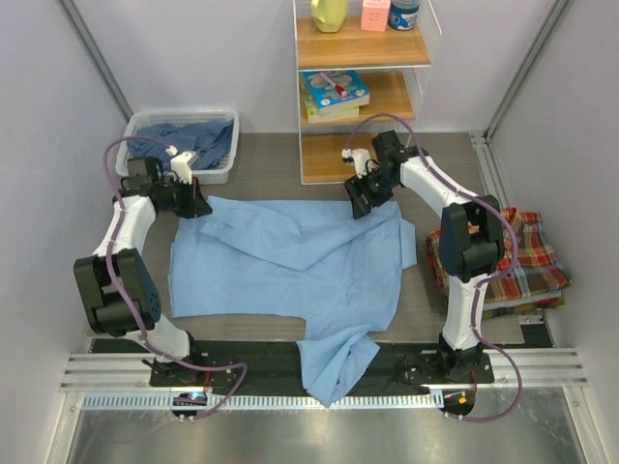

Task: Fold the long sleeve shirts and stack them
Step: Fold the shirt

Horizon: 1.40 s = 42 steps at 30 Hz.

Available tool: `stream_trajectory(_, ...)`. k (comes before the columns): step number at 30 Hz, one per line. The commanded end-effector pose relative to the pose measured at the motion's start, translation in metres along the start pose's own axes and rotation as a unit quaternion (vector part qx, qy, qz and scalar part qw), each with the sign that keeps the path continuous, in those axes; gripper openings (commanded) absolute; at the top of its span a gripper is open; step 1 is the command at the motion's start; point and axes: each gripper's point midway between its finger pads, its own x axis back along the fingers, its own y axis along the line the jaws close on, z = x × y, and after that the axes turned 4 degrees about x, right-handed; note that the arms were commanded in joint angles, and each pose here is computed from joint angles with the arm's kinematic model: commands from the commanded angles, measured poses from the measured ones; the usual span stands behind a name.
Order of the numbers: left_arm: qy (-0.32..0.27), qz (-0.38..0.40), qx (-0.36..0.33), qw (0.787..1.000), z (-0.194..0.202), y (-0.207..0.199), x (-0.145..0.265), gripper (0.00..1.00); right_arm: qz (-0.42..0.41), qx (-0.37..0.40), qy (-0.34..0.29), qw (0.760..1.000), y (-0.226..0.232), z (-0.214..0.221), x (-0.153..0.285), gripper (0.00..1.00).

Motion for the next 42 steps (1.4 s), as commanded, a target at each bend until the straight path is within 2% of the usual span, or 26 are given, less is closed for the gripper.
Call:
stream_trajectory(1,-0.066,0.072,-0.076,0.992,-0.023,-0.039,0.027,0.0,0.016,0.018,0.006,1.0,-0.003,0.005,0.002,0.66)
stream_trajectory(5,-0.082,0.087,-0.11,0.987,-0.025,-0.055,0.041,0.0,0.023,0.019,0.012,0.999,-0.006,0.009,0.001,0.65)
stream_trajectory(10,-0.08,0.092,-0.149,0.981,-0.022,-0.055,0.046,0.0,0.026,0.021,0.014,0.999,-0.008,0.01,0.001,0.65)
stream_trajectory(14,-0.102,0.153,-0.19,0.964,-0.029,-0.085,0.062,0.0,0.028,0.022,0.021,0.999,-0.008,0.015,0.001,0.64)
stream_trajectory(19,-0.133,0.166,-0.246,0.946,-0.042,-0.112,0.088,0.0,0.025,0.019,0.031,0.999,-0.008,0.023,-0.002,0.63)
stream_trajectory(26,-0.123,0.184,-0.242,0.945,-0.034,-0.131,0.093,0.0,0.025,0.016,0.034,0.999,-0.008,0.025,-0.003,0.63)
stream_trajectory(29,-0.135,0.111,-0.231,0.957,-0.049,-0.099,0.078,0.0,0.03,0.015,0.032,0.999,-0.009,0.023,-0.001,0.63)
stream_trajectory(30,-0.132,0.097,-0.191,0.968,-0.046,-0.089,0.069,0.0,0.033,0.016,0.029,0.999,-0.011,0.02,0.0,0.63)
stream_trajectory(31,-0.129,0.045,-0.177,0.975,-0.049,-0.068,0.064,0.0,0.038,0.015,0.029,0.999,-0.013,0.019,0.0,0.63)
stream_trajectory(32,-0.145,0.021,-0.176,0.973,-0.06,-0.057,0.06,0.0,0.04,0.014,0.028,0.999,-0.013,0.018,0.001,0.62)
stream_trajectory(35,-0.134,-0.038,-0.126,0.982,-0.063,-0.02,0.043,0.0,0.046,0.014,0.019,0.999,-0.017,0.01,0.003,0.62)
stream_trajectory(42,-0.11,-0.076,-0.085,0.987,-0.056,0.028,0.004,0.0,0.051,0.013,0.003,0.999,-0.019,-0.003,0.007,0.62)
